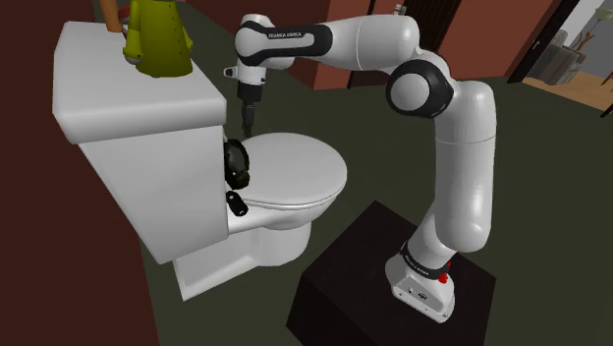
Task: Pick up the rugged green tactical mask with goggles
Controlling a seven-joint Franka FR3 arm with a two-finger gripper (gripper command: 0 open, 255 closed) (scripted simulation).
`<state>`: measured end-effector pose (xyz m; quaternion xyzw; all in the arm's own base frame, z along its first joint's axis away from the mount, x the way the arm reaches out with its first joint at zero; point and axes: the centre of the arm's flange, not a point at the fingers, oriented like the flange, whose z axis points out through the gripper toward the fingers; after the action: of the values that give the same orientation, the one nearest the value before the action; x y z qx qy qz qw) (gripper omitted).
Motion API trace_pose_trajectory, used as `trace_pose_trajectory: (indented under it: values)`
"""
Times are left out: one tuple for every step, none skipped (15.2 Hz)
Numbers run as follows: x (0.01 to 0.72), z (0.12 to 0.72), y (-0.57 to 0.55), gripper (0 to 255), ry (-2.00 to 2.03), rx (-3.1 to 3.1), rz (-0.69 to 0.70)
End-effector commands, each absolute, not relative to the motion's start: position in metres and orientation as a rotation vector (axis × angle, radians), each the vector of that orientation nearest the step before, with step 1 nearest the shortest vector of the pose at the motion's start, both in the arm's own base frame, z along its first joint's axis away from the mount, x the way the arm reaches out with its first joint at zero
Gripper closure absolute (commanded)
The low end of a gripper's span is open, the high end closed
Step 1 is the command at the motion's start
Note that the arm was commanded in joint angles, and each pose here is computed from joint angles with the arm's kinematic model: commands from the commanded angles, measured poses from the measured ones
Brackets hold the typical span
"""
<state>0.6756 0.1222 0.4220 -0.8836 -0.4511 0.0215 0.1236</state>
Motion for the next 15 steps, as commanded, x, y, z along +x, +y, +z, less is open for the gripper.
trace_pose_trajectory:
  values:
    - [0.692, 0.412, 0.141, 0, -1.387, -2.519, 0.061]
    - [0.699, 0.408, 0.152, 0, -1.422, -2.491, 0.061]
    - [0.699, 0.402, 0.152, 0, -1.422, -2.491, 0.061]
    - [0.699, 0.397, 0.152, 0, -1.422, -2.491, 0.061]
    - [0.699, 0.392, 0.151, 0, -1.422, -2.491, 0.061]
    - [0.699, 0.386, 0.151, 0, -1.422, -2.491, 0.061]
    - [0.699, 0.381, 0.152, 0, -1.422, -2.491, 0.061]
    - [0.699, 0.376, 0.152, 0, -1.422, -2.491, 0.061]
    - [0.699, 0.371, 0.152, 0, -1.422, -2.491, 0.061]
    - [0.699, 0.368, 0.151, 0, -1.422, -2.491, 0.061]
    - [0.699, 0.368, 0.152, 0, -1.422, -2.491, 0.061]
    - [0.699, 0.368, 0.152, 0, -1.422, -2.491, 0.061]
    - [0.7, 0.367, 0.152, 255, -1.422, -2.491, 0.061]
    - [0.7, 0.367, 0.152, 255, -1.422, -2.491, 0.061]
    - [0.7, 0.367, 0.152, 255, -1.422, -2.491, 0.061]
